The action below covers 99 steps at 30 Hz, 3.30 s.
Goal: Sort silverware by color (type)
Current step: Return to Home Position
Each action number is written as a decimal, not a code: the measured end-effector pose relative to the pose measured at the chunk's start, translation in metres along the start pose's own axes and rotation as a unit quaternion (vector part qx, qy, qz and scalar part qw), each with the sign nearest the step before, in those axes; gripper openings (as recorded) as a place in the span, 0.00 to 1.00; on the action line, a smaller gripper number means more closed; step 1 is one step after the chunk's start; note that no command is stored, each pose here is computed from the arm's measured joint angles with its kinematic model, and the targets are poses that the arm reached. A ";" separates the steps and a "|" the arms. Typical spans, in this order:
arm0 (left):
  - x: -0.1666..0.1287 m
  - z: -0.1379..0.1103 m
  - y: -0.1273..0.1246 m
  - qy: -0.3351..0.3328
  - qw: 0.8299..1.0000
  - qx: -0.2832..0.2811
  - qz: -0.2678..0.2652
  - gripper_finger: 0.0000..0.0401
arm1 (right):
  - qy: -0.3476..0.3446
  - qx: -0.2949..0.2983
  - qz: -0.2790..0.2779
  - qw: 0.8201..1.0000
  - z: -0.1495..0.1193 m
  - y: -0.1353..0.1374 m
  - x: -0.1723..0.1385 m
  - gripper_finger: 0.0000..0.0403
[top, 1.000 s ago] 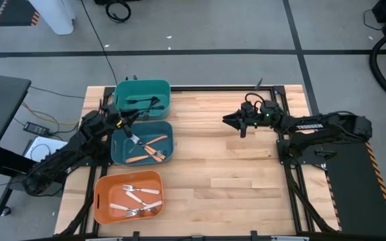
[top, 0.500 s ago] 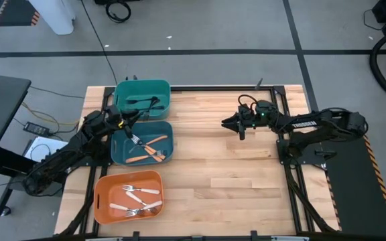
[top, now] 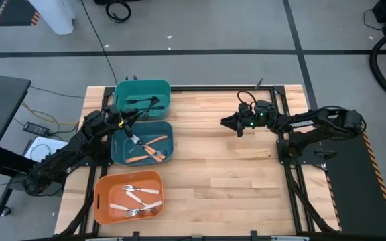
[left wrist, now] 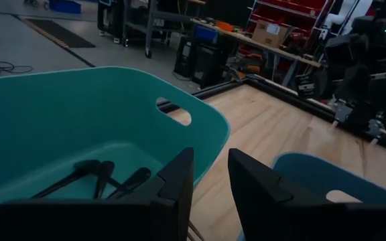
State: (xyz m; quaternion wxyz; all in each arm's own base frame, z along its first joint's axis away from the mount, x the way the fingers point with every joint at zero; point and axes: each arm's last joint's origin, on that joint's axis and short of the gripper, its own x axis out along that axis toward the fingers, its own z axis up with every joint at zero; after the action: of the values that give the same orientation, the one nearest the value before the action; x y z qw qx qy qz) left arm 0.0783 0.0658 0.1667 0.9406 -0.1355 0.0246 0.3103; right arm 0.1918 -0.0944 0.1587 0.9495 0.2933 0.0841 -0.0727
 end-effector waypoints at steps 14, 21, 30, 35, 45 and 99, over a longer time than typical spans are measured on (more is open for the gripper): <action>0.000 0.000 0.000 0.000 1.000 0.003 0.000 0.26 | 0.014 -0.187 0.002 0.982 -0.003 0.000 0.001 0.27; 0.000 0.000 -0.001 0.001 1.000 0.004 -0.003 0.26 | 0.008 -0.135 -0.013 0.991 -0.002 -0.001 0.000 0.27; 0.000 -0.004 -0.017 0.019 0.997 0.014 -0.080 0.26 | -0.006 -0.129 -0.012 0.992 0.003 0.002 -0.004 0.27; -0.001 -0.006 -0.024 0.027 0.992 0.019 -0.118 0.26 | -0.039 -0.142 -0.003 0.989 0.007 0.010 -0.018 0.27; -0.004 -0.005 -0.027 0.018 0.990 0.021 -0.136 0.26 | -0.090 -0.164 0.013 0.982 -0.019 0.015 -0.057 0.27; -0.016 -0.002 -0.043 -0.010 0.973 0.025 -0.229 0.26 | -0.364 -0.277 0.153 0.876 -0.002 0.070 -0.136 0.27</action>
State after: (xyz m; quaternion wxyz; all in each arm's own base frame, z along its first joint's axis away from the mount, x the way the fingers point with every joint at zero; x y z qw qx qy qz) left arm 0.0911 0.0232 0.1770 0.9899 -0.1111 -0.0086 0.0874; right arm 0.0723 -0.0242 0.2230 0.9546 -0.0195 -0.2972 -0.0017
